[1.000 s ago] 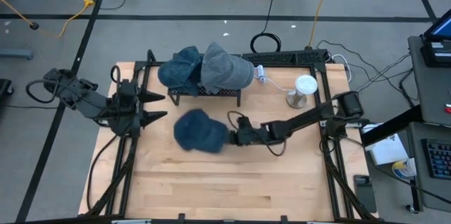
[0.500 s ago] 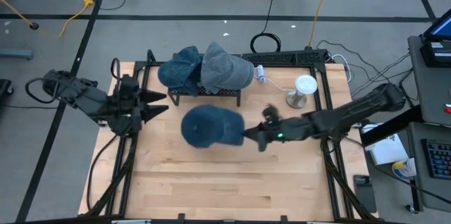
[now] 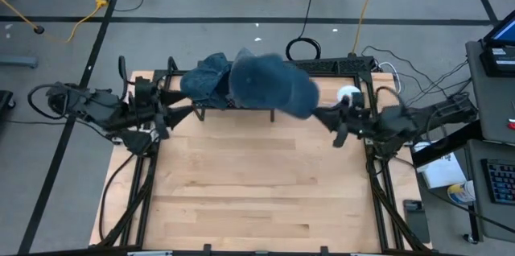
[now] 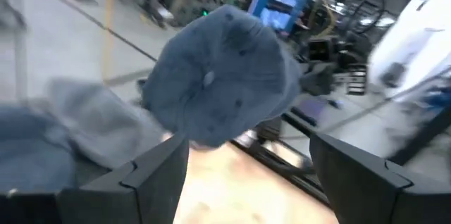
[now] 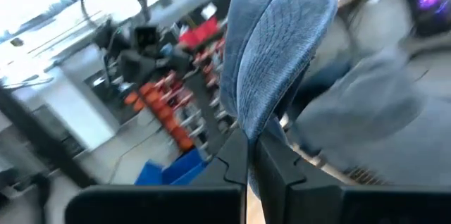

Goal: Pick & Place hat
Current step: Stack the dark blue cap on top of the other dark blue cap on the shelf

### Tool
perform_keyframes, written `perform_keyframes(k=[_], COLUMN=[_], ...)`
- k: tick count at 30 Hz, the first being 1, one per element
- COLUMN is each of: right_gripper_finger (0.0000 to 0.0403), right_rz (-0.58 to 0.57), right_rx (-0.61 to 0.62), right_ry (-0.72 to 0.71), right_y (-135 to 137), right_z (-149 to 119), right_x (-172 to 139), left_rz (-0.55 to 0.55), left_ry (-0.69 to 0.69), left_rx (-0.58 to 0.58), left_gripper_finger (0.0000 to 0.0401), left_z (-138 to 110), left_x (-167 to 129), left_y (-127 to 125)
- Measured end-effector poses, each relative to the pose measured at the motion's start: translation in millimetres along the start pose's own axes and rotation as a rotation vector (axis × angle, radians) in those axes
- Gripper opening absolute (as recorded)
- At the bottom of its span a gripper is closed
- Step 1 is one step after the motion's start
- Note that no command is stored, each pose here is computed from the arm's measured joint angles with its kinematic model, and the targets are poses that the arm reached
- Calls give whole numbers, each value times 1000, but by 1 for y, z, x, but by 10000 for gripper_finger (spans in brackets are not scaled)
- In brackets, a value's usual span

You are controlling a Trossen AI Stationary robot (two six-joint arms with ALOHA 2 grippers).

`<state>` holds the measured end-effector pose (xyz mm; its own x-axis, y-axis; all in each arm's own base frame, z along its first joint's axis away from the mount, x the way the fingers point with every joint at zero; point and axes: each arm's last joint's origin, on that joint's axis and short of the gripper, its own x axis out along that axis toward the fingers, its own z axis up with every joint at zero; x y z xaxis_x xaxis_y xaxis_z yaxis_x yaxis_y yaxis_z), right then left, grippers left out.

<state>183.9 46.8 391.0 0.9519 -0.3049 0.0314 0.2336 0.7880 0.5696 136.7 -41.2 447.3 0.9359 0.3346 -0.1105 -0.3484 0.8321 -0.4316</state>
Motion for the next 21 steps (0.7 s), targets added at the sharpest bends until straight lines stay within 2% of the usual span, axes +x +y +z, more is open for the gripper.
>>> perform_keyframes(k=[5,14,21], right_gripper_finger=[1,1,1], right_rz=[-62,-57,-40], right_rx=[-134,-379,-499], right_ry=[-124,-226,-230], right_y=[-2,4,10], right_z=[18,28,19], right_x=[-12,-8,5], left_rz=[118,386,428], left_ry=[-96,-244,-298], left_rx=[178,474,629], left_gripper_finger=[301,301,301], left_z=[3,9,8], left_x=[11,44,75], left_y=[-5,-24,-39])
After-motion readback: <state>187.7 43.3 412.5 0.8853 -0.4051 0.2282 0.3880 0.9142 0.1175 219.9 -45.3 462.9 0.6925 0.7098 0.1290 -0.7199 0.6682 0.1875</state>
